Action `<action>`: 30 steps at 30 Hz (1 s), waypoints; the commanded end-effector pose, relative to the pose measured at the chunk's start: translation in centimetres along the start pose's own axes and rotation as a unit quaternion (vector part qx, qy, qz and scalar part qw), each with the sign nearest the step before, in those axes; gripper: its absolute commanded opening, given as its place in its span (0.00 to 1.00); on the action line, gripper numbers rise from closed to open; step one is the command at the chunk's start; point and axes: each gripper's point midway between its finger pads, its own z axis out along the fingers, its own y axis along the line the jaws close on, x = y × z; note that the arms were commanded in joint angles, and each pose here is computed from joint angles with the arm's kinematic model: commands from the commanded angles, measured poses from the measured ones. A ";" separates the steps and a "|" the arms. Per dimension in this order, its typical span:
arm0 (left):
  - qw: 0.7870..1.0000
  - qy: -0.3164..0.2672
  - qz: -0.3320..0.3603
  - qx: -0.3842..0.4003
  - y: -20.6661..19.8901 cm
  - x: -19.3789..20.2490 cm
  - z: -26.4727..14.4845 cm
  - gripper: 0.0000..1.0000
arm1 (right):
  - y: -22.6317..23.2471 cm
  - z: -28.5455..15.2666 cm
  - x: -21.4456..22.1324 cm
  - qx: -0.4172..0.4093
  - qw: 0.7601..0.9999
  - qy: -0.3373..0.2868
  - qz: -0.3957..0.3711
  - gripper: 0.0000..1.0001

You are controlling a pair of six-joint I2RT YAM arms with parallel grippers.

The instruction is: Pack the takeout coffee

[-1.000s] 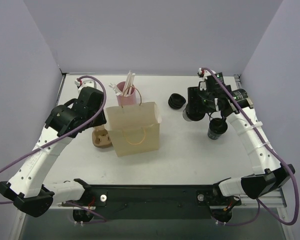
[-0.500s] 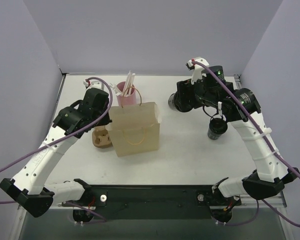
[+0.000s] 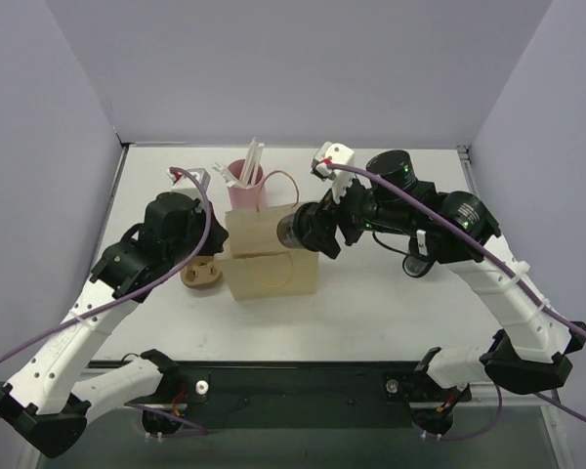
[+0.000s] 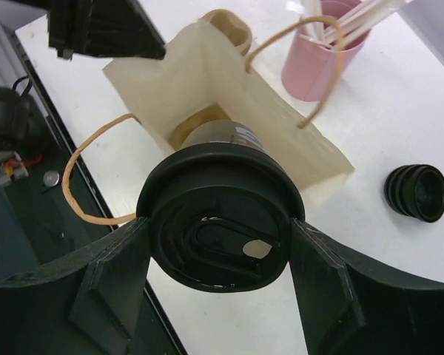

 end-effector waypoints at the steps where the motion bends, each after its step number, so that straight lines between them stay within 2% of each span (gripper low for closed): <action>1: 0.996 -0.064 0.017 0.059 -2.0 -2.5 -0.6 0.00 | 1.2 0.3 0.4 -0.018 0.998 0.000 -0.054 0.40; 10: 0.995 -0.070 0.020 0.068 -1.9 -1.7 -0.1 0.00 | -0.1 3.2 0.0 0.014 0.991 0.031 -0.126 0.38; 19: 0.991 -0.056 -0.026 0.116 -4.5 -2.3 -0.3 0.00 | 1.5 4.5 6.3 0.003 0.973 0.121 -0.194 0.38; 20: 0.993 -0.036 -0.036 0.106 -4.1 -1.4 -0.4 0.04 | 2.4 4.5 6.5 -0.004 0.972 0.122 -0.200 0.38; 22: 0.995 -0.020 -0.042 0.084 -3.3 -0.8 -1.0 0.24 | 2.7 4.5 7.4 -0.002 0.970 0.132 -0.202 0.38; 23: 0.998 -0.004 -0.040 0.058 -2.1 0.2 -1.5 0.29 | 3.0 4.5 7.7 -0.004 0.970 0.134 -0.204 0.38; 26: 0.999 -0.005 -0.034 0.034 -0.5 0.9 -3.3 0.43 | 3.1 4.6 8.8 0.015 0.963 0.150 -0.222 0.38; 30: 0.998 -0.018 -0.029 0.050 -0.3 1.1 -4.9 0.51 | 3.5 4.8 9.6 0.028 0.960 0.149 -0.236 0.37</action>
